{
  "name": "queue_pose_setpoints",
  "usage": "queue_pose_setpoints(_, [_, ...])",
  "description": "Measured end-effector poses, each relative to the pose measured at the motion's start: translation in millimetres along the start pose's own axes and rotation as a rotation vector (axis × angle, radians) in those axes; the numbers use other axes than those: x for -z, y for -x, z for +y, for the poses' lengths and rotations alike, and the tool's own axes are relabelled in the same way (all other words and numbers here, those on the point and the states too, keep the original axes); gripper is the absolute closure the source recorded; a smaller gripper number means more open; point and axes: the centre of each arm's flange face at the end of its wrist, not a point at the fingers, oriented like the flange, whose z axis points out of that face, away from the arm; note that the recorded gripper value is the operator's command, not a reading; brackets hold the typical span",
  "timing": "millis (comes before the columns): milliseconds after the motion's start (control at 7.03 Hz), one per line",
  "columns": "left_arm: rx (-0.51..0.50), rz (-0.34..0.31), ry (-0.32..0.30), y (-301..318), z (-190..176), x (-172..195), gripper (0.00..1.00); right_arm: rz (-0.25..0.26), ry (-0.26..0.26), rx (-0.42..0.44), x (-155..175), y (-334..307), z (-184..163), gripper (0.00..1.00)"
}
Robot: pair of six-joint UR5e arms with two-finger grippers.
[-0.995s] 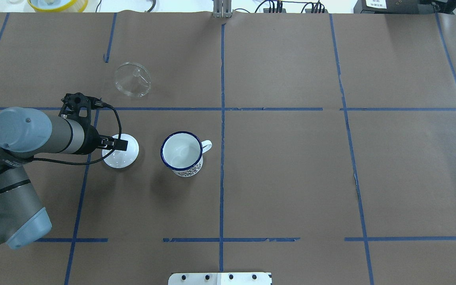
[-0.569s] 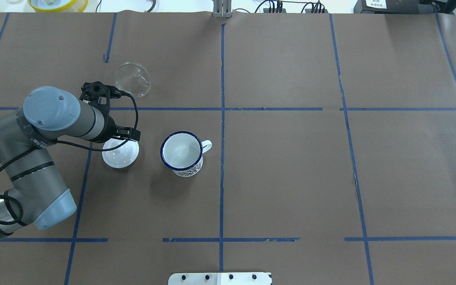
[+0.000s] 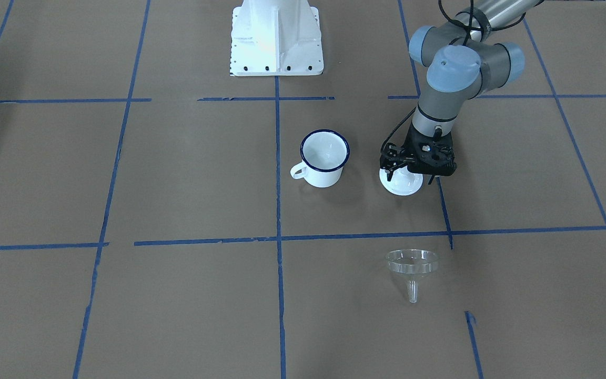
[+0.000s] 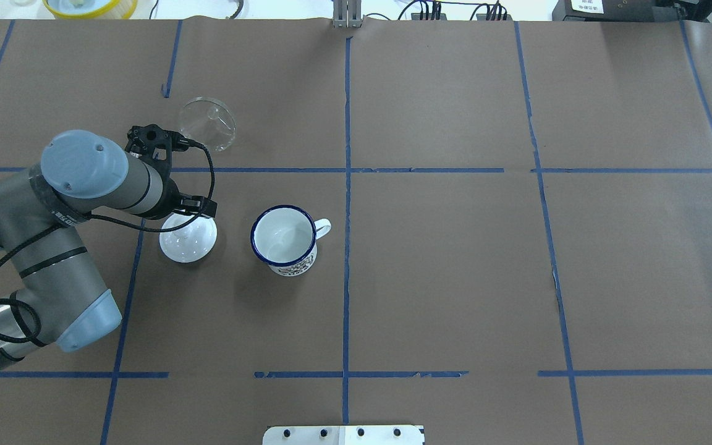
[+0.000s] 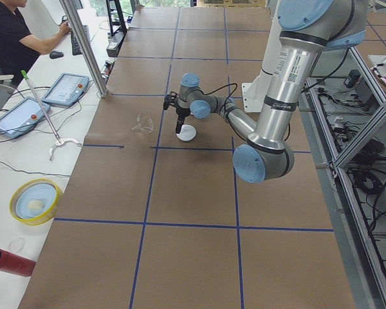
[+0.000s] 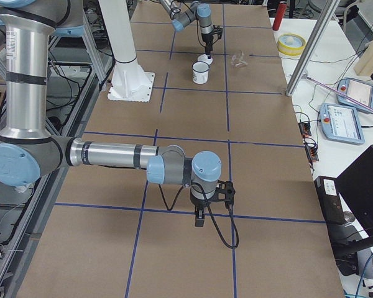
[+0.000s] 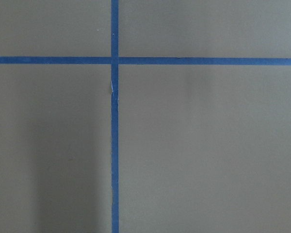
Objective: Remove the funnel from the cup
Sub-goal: 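Move the left gripper over the white lid beside the mug, then grasp the white lid by its knob with the left gripper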
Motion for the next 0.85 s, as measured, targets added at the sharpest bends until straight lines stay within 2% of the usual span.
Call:
queue_pose_setpoints(426, [-0.005,0.002,0.003,0.3,0.9,0.7,0.18,0.0,0.0,0.0,-0.2,-0.2,0.0,0.0])
queue_pose_setpoints(853, [-0.006,0.02,0.042,4.3,10.7,1.4,0.2,0.0,0.0,0.0,0.0,0.0,0.0,0.0])
